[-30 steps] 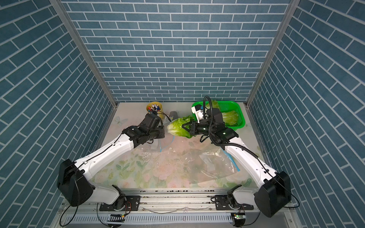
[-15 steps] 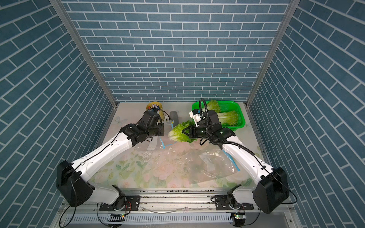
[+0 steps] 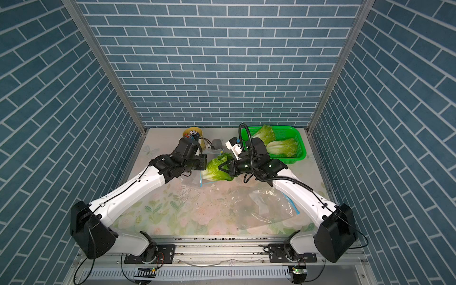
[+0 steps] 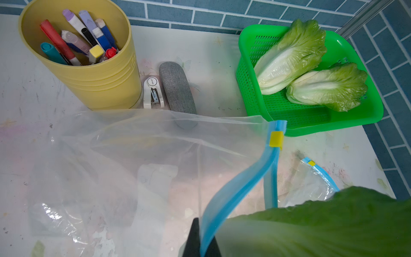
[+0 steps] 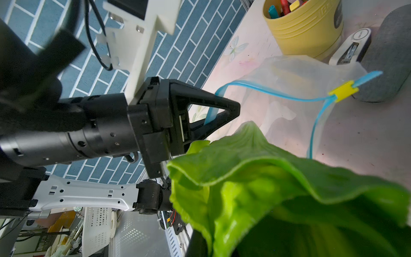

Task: Put the chinese cabbages into a zipper bag and zip it
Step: Place the Chinese cabbage in the zipper food storage bag.

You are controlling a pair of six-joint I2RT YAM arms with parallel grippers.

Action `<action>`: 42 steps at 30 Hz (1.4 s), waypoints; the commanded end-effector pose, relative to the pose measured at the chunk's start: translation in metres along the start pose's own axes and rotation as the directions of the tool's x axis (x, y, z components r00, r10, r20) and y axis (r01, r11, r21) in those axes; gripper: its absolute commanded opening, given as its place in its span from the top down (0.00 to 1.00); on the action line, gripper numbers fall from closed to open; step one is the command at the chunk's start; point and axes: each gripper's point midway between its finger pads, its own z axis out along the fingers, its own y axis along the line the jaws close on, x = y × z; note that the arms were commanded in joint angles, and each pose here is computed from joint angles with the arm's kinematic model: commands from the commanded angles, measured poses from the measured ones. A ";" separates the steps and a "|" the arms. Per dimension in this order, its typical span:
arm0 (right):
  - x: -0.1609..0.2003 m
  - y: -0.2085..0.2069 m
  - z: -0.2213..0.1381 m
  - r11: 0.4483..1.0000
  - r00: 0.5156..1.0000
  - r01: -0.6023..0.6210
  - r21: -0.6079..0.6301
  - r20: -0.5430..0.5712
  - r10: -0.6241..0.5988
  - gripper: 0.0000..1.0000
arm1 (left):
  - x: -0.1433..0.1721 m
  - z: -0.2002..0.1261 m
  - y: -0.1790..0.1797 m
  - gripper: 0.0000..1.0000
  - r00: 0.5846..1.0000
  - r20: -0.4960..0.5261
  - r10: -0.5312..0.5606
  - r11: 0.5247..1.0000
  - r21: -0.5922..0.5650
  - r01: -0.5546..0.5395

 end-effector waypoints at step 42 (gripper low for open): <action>-0.022 0.050 0.025 0.969 0.967 0.212 -0.125 0.167 -0.190 1.00 | -0.026 -0.044 -0.015 1.00 0.968 0.140 -0.209 0.971 0.148 0.188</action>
